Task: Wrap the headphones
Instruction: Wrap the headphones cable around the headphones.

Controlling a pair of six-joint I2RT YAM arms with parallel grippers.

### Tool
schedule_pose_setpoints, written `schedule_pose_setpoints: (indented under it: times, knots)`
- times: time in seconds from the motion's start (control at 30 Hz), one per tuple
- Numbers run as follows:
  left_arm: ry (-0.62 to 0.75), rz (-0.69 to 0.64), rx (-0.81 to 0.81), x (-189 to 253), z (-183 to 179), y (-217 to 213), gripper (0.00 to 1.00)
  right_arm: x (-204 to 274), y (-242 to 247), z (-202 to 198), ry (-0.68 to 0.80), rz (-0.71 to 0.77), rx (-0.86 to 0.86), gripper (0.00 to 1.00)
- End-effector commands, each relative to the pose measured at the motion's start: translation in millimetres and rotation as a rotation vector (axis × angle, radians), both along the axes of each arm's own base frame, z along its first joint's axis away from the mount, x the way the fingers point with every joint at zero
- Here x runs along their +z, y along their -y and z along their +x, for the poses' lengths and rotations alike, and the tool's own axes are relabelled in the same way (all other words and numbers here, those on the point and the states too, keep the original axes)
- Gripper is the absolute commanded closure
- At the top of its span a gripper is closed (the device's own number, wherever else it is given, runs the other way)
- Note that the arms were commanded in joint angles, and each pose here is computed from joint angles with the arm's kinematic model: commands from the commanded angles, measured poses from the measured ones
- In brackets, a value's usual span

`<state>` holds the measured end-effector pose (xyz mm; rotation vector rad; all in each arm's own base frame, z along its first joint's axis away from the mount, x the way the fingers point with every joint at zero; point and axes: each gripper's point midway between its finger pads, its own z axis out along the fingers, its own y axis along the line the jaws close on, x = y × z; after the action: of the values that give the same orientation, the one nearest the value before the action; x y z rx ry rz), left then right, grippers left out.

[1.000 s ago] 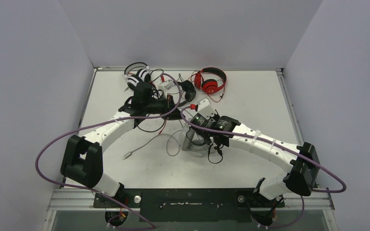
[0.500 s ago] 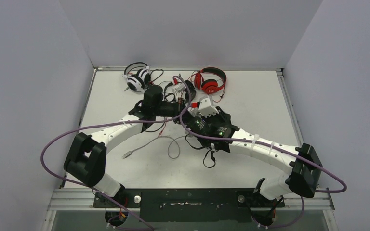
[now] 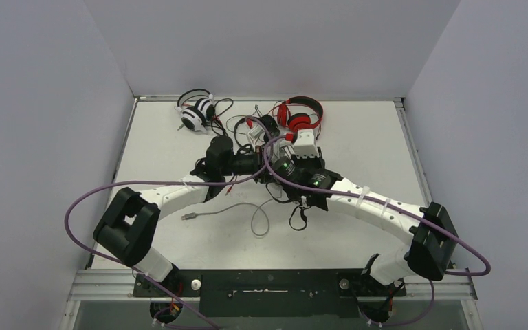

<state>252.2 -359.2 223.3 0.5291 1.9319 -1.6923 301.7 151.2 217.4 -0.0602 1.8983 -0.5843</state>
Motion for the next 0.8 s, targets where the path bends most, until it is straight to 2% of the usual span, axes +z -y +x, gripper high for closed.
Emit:
schedule_pose_setpoints:
  times: [0.0, 0.1, 0.2, 0.3, 0.5, 0.77]
  knots:
    - [0.104, -0.131, 0.042, 34.7, -4.5, 6.2, 0.78, 43.1, -26.3, 15.8, 0.125, 0.403, 0.008, 1.0]
    - [0.127, -0.109, 0.059, 28.4, -8.8, 10.0, 0.71, 48.4, -28.6, 20.4, 0.122, 0.5, -0.002, 1.0]
    - [0.132, -0.096, 0.056, 23.1, -16.4, 15.8, 0.59, 53.5, -28.6, 22.1, 0.125, 0.582, -0.027, 1.0]
    - [0.141, -0.061, 0.08, 10.5, -16.9, 19.2, 0.54, 59.9, -33.7, 22.3, 0.123, 0.648, -0.018, 1.0]
    - [0.202, 0.015, 0.15, -16.6, -14.3, 21.2, 0.52, 79.0, -42.1, 23.1, 0.109, 0.742, 0.024, 1.0]
    - [0.256, 0.044, 0.137, -40.6, -26.8, 31.2, 0.54, 123.5, -43.7, 26.1, 0.097, 0.853, 0.071, 1.0]
